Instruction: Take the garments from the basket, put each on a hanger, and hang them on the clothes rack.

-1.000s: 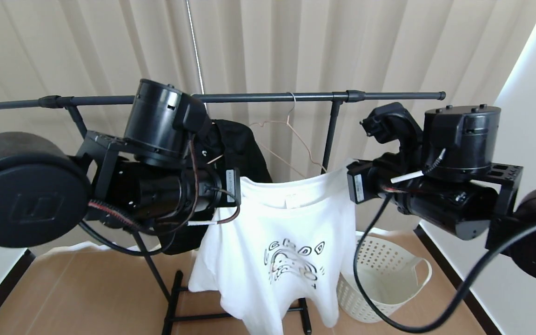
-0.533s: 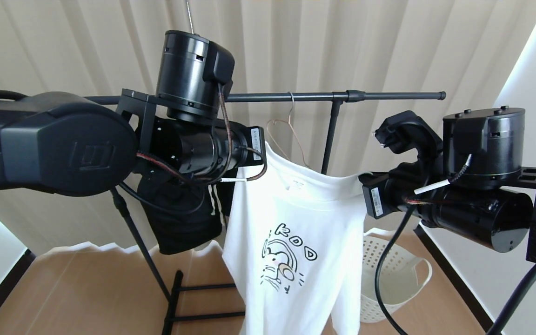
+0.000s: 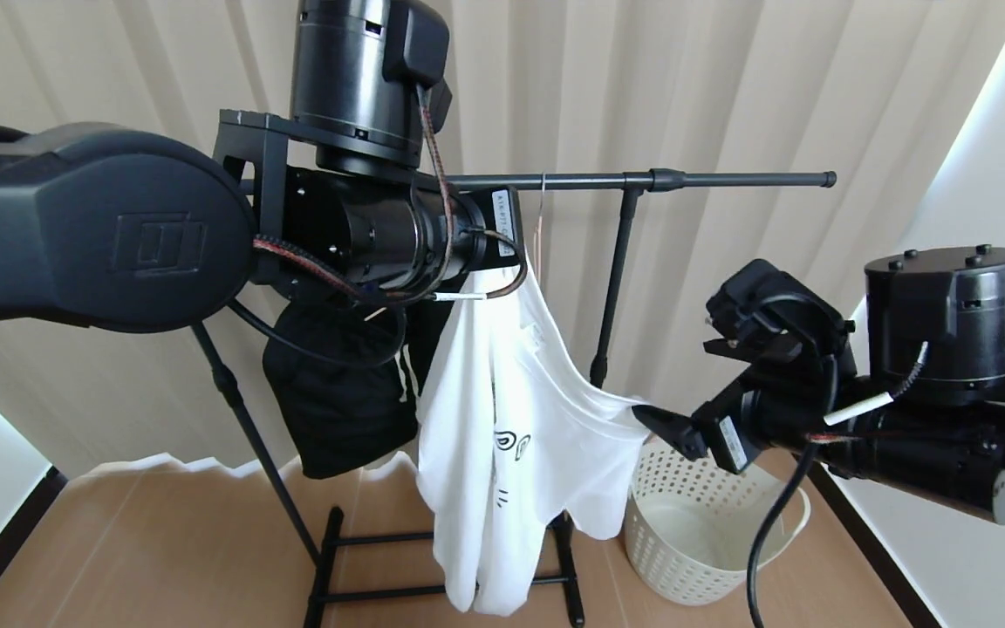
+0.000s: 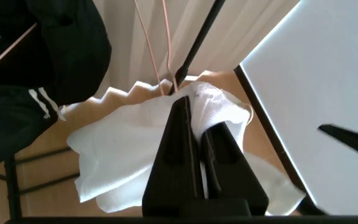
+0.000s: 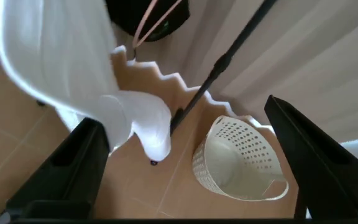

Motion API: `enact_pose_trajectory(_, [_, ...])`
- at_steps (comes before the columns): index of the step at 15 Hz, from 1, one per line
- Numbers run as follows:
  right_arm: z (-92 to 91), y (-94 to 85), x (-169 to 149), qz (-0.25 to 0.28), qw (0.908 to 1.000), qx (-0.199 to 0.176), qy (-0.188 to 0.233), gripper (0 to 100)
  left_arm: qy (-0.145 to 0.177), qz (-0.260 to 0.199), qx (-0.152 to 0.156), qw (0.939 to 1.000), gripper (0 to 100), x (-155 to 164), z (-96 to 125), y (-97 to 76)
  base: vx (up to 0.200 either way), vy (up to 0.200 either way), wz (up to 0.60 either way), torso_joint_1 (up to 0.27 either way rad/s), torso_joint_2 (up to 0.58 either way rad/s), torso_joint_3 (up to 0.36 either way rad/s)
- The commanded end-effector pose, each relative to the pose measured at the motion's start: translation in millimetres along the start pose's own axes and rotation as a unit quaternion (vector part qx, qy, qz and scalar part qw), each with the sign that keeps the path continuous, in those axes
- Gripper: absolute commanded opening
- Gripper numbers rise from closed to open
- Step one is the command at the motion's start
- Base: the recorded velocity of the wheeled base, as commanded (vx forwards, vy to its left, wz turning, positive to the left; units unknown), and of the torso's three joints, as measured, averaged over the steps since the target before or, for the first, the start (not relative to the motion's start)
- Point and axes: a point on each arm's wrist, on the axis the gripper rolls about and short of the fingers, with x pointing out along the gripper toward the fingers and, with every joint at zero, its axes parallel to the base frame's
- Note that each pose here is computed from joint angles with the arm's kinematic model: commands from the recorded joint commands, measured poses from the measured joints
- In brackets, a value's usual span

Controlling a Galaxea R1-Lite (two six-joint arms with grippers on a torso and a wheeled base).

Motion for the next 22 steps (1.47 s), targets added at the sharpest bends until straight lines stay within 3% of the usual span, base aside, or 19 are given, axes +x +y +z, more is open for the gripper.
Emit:
enact_pose_trajectory(1, [-11.7,1.9,-14.0,0.051,0.9985,-0.019,-0.006,100,-0.010,-0.006,-0.002,0.9999,0,-2.1,5.9,-3.6,0.000,0.000,0.00,0.000,0.00,0.000])
enact_pose_trajectory(7, [-16.1,-1.9,-6.2,0.194,0.9801,0.009,-0.041,100,-0.005,-0.021,0.007,0.9997,0,-4.3,0.9,-15.3,0.000,0.000,0.00,0.000,0.00,0.000])
enact_pose_trajectory(8, [-16.2,-1.5,-3.3,0.194,0.9797,0.017,-0.047,100,-0.005,-0.022,0.008,0.9997,0,-5.0,0.6,-16.1,0.000,0.000,0.00,0.000,0.00,0.000])
enact_pose_trajectory(10, [-15.3,0.4,15.7,0.187,0.9745,0.069,-0.103,100,0.003,-0.024,0.016,0.9996,0,-6.8,-5.8,-20.9,0.000,0.000,0.00,0.000,0.00,0.000])
enact_pose_trajectory(12, [-17.4,1.4,30.1,0.183,0.9725,0.072,-0.126,100,0.007,-0.024,0.027,0.9993,0,-7.2,-8.1,-20.6,0.000,0.000,0.00,0.000,0.00,0.000])
enact_pose_trajectory(15, [-17.2,1.9,40.5,0.176,0.9713,0.093,-0.130,100,0.015,-0.025,0.030,0.9991,0,-7.4,-13.1,-22.3,0.000,0.000,0.00,0.000,0.00,0.000])
enact_pose_trajectory(22, [-31.8,-8.3,66.4,0.146,0.9791,0.105,-0.095,100,0.011,-0.042,0.039,0.9983,0,-18.3,-14.0,-33.4,0.000,0.000,0.00,0.000,0.00,0.000])
